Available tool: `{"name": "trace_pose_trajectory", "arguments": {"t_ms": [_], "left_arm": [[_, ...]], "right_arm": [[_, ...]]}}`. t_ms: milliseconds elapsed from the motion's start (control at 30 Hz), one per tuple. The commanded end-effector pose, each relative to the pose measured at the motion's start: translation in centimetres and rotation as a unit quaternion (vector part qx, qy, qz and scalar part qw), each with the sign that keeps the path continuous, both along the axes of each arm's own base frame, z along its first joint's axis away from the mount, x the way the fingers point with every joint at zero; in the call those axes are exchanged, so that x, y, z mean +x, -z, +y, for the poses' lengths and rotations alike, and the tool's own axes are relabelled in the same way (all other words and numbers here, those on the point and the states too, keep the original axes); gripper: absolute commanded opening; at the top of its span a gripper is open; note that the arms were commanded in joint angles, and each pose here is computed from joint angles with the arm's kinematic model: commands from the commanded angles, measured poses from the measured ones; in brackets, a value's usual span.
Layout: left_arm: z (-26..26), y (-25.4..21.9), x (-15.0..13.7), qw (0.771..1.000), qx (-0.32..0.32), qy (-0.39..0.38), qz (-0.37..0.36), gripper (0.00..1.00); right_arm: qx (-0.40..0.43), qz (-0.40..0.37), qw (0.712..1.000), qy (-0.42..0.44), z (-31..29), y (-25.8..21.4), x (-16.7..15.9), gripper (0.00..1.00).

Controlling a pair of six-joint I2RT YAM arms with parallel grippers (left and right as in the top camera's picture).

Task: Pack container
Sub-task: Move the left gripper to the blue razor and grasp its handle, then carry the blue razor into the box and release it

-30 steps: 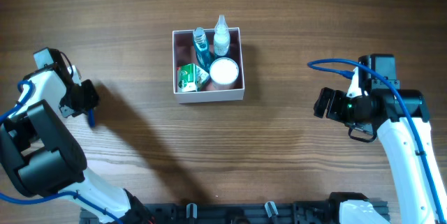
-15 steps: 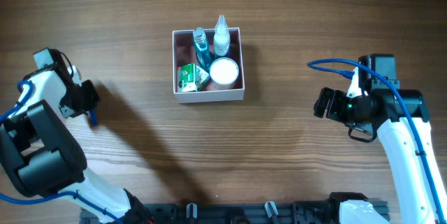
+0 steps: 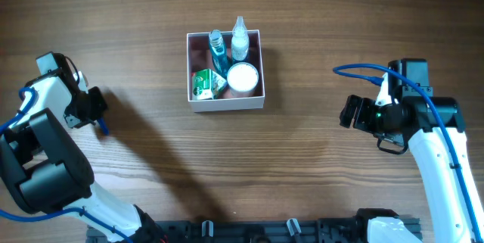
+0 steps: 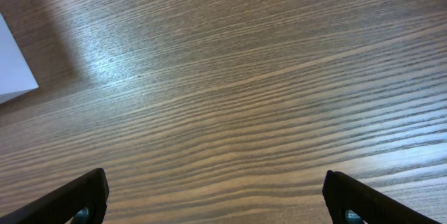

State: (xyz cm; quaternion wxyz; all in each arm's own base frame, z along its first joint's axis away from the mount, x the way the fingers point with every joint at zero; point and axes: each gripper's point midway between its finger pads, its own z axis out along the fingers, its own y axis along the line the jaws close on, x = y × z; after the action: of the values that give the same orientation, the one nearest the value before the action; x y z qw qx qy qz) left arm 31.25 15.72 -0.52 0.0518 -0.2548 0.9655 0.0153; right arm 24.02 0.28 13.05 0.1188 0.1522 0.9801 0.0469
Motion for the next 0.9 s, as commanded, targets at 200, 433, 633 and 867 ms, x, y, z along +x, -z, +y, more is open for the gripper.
{"name": "trace_pose_trajectory", "arguments": {"t_ms": [200, 433, 633, 867], "left_arm": [[-1.9, 2.5, -1.3, 0.998, -0.052, -0.025, 0.028, 0.04], [-2.8, 0.0, -0.5, 0.997, -0.061, -0.031, 0.021, 0.04], [-6.8, -5.4, 1.2, 0.996, -0.084, -0.013, 0.008, 0.04], [-15.0, -13.5, 4.0, 0.993, -0.076, 0.081, -0.040, 0.04]], "right_arm": [[0.004, 0.003, 1.000, -0.011, 0.2, 0.2, -0.1, 1.00], [0.004, 0.001, 1.000, -0.011, 0.2, 0.1, 0.0, 1.00], [0.004, 0.000, 1.000, -0.011, 0.2, 0.1, 0.0, 1.00], [0.004, 0.000, 1.000, -0.011, 0.2, 0.1, 0.0, 1.00]]}}
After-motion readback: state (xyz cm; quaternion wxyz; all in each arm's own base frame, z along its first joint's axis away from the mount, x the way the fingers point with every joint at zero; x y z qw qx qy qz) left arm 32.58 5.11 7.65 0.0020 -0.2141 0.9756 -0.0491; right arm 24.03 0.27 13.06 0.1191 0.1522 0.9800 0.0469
